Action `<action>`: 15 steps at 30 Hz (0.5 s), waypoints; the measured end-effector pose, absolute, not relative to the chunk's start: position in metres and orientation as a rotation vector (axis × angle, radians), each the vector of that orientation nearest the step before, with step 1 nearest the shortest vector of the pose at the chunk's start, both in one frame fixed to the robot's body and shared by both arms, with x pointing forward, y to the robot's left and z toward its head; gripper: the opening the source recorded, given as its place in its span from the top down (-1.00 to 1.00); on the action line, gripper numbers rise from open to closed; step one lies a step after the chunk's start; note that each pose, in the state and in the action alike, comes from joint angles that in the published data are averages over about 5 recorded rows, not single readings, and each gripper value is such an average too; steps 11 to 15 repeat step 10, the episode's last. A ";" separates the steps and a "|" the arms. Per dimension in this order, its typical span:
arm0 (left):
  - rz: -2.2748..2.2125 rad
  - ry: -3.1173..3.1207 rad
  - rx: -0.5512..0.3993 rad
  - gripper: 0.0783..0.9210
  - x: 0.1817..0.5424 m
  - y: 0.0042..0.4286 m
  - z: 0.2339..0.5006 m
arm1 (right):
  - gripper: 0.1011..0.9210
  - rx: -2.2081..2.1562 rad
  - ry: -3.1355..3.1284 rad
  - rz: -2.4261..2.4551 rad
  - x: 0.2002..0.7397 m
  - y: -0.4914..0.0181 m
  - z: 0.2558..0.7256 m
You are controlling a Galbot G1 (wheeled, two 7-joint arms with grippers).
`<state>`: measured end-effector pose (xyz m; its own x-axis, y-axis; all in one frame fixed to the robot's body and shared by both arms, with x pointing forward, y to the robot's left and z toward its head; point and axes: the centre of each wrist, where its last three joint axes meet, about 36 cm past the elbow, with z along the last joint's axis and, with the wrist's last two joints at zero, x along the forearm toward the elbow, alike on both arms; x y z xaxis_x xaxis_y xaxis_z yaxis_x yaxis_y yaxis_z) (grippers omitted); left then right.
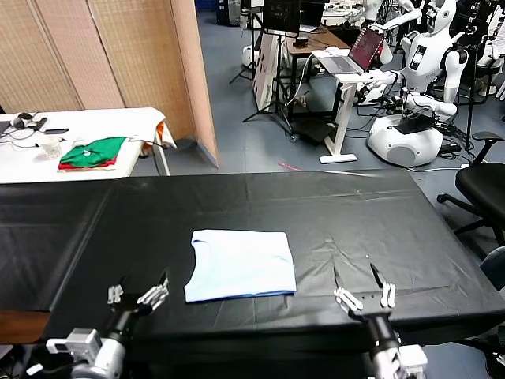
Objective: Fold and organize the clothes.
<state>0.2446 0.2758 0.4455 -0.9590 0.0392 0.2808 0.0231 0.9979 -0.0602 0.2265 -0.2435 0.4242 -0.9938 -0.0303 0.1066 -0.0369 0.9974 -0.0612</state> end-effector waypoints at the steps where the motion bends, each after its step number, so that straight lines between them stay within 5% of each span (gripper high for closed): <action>1: 0.081 -2.847 -0.045 -0.97 0.242 0.275 0.446 | -0.97 0.032 -3.032 0.094 0.220 -0.243 0.423; 15: 0.093 -2.813 -0.046 -0.97 0.235 0.271 0.445 | -0.97 -0.050 -2.975 0.064 0.185 -0.240 0.420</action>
